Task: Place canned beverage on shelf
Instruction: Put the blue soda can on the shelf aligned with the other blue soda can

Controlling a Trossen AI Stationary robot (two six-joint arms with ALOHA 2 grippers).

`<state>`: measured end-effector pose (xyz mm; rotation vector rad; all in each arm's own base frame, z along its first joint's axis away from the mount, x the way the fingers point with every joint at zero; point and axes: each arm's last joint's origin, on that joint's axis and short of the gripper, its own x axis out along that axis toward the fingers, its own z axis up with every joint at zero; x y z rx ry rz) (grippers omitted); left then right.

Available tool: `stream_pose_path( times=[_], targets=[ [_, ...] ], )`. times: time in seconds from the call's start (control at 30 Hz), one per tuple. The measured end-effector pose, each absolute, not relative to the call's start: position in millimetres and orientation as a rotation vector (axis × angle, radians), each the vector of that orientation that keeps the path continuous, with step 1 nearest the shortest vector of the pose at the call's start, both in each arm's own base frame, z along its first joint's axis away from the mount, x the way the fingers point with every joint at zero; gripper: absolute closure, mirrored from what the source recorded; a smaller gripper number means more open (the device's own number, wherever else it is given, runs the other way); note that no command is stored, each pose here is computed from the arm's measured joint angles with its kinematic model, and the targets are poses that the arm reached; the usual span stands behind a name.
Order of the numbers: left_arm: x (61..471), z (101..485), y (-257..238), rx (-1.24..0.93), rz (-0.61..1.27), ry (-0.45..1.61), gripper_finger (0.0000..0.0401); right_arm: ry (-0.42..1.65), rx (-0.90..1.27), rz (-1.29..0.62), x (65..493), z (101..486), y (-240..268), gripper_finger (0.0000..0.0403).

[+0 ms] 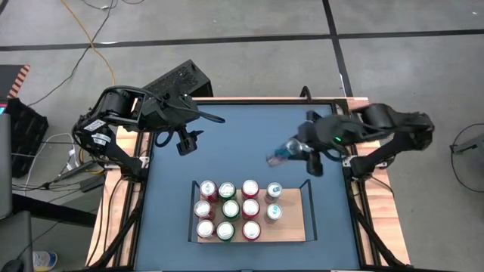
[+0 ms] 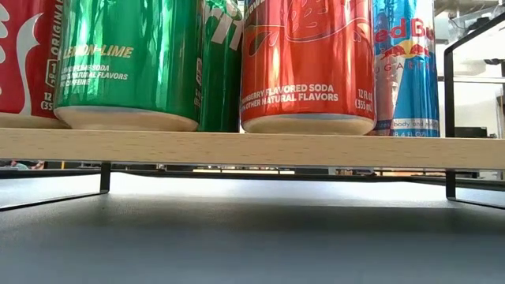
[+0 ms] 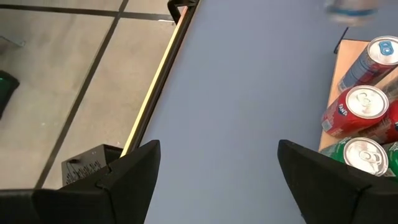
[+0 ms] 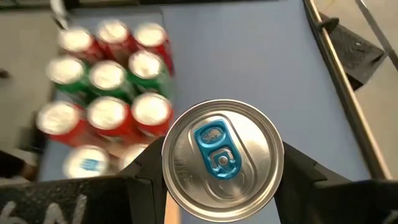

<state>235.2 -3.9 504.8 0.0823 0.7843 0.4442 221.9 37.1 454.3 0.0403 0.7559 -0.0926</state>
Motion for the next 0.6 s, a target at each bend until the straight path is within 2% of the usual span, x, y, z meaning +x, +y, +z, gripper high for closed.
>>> stream_pose_path(
  times=[0.2, 0.4, 0.6],
  targets=[
    [235.2, 504.8, -3.9, 0.092, 0.44, 0.787, 0.009, 0.693, 0.116, 0.027, 206.8, 461.5, 78.3, 0.0207],
    [235.2, 504.8, -3.9, 0.116, 0.43, 0.792, 0.009, 0.661, 0.186, 0.123, 214.7, 456.4, 124.8, 0.0207],
    [235.2, 504.8, -3.9, 0.131, 0.423, 0.796, 0.009, 0.713, 0.269, 0.13, 221.2, 439.7, 166.1, 0.0207]
  ],
)
